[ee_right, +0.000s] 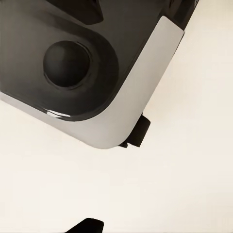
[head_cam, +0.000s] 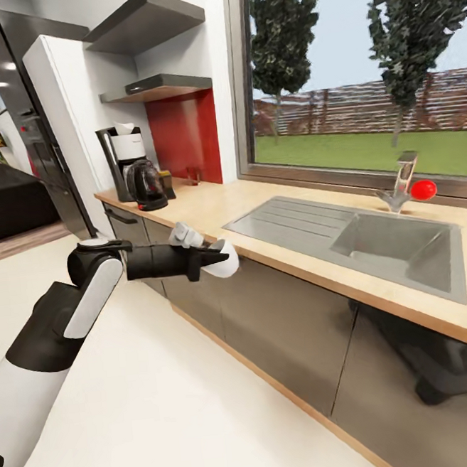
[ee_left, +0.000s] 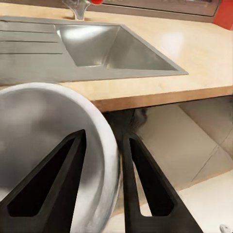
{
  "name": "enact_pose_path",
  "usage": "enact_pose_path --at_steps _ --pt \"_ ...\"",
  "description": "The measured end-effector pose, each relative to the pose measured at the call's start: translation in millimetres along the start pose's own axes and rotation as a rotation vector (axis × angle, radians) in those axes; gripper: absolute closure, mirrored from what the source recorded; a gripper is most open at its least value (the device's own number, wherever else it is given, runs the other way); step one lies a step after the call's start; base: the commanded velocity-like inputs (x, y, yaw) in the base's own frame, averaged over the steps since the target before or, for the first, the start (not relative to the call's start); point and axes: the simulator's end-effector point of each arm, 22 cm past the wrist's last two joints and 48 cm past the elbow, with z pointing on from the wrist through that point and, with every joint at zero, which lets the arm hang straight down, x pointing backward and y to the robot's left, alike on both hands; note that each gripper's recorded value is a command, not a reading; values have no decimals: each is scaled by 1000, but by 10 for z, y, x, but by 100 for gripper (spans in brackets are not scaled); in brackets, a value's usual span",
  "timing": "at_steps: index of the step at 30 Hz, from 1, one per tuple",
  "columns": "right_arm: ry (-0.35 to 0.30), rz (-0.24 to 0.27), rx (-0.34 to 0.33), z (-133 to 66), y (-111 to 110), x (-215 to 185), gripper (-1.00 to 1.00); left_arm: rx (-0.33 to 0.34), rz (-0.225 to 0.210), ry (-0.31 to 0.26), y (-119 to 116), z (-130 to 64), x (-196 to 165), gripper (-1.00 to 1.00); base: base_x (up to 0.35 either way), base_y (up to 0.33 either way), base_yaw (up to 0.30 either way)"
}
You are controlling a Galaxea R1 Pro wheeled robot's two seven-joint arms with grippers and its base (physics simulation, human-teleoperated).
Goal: Set up a coffee station on the kitchen countertop: keep the coffee maker on the countertop, move the bottle of coffee from the kitchen shelf to the counter next to the coffee maker, place a paper coffee filter on top of the coffee maker, put the saucer next to the coffee maker with the coffee cup on the saucer, and place the electric kettle next to the coffee maker.
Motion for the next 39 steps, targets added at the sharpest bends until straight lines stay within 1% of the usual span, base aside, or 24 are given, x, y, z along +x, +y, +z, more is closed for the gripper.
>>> enact_pose_path --at_steps 8,19,29,39 --pt "0 0 1 0 -1 0 -100 0 0 0 -1 1 0 100 254 259 242" --pt "-1 0 2 0 -4 -2 -100 0 0 0 -1 1 0 100 270 238 49" --pt "-1 -1 2 0 -4 -3 -100 0 0 0 0 -1 2 100 286 213 256" --pt "-1 -1 2 0 -5 -4 -100 0 0 0 0 -1 0 100 312 148 271"
